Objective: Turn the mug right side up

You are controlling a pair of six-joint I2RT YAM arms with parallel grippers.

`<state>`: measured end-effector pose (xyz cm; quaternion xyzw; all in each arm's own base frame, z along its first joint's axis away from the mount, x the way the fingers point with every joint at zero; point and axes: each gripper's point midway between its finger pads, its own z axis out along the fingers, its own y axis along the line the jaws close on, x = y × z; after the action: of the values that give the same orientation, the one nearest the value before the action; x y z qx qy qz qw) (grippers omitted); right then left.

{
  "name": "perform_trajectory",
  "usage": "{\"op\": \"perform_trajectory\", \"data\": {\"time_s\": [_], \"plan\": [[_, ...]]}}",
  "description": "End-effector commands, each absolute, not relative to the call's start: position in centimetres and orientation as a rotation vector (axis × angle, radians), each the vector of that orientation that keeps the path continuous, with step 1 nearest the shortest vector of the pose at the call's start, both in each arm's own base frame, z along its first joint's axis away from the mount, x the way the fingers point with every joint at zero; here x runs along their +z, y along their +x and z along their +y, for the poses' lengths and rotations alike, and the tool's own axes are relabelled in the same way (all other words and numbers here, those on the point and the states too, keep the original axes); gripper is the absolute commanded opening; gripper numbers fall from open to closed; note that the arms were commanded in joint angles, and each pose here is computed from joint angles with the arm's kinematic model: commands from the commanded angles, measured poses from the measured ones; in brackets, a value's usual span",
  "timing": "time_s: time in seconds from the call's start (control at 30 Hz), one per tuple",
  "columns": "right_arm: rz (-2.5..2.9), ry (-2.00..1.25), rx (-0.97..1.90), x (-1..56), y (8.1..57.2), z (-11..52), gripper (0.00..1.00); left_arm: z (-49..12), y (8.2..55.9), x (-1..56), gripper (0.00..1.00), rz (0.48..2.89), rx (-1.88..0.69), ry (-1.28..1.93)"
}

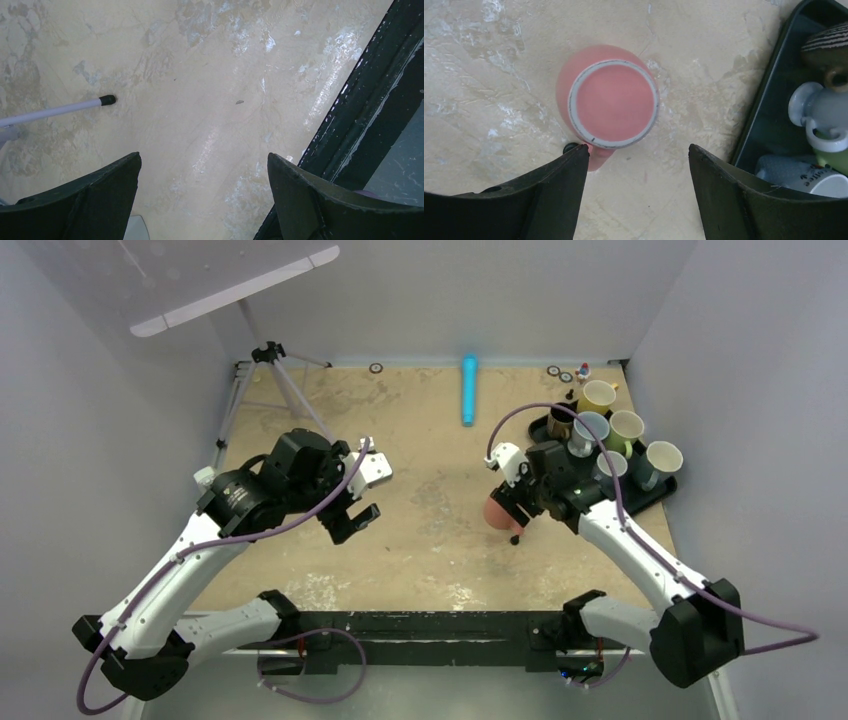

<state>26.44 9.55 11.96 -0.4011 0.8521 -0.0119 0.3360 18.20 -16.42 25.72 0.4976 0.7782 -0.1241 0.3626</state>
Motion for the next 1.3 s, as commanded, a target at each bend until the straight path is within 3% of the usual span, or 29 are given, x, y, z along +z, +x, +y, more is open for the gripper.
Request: {"op": "perform_trajectory", "data": {"time_s": [0.0,0.23,0.5,0.63,0.9,1.17,1.27], "plan": [[2.232,-1.074,-0.031,10.2,27.8,10.2,0.74,-16.9,18.8,27.1,1.0,1.969,-0.339,1.226],[2.17,-0.877,0.095,13.1,31.7,13.5,0.67,-17.1,19.0,26.9,1.0,1.978,-0.336,1.225],[2.119,-0.697,0.226,16.0,35.4,16.5,0.7,-17.1,19.6,27.6,1.0,1.963,-0.316,1.215],[2.232,-0.567,0.235,15.3,34.5,15.9,0.73,-16.9,19.5,27.5,1.0,1.965,-0.311,1.22],[2.353,0.197,0.071,17.1,30.5,11.7,0.74,-17.0,19.1,26.8,1.0,1.995,-0.349,1.2],[2.371,0.301,0.197,12.9,27.9,14.5,0.74,-18.1,18.4,25.5,1.0,2.118,-0.493,1.073],[2.34,0.333,0.231,11.8,28.8,15.5,0.67,-17.9,18.4,24.8,1.0,2.156,-0.499,1.036]]}}
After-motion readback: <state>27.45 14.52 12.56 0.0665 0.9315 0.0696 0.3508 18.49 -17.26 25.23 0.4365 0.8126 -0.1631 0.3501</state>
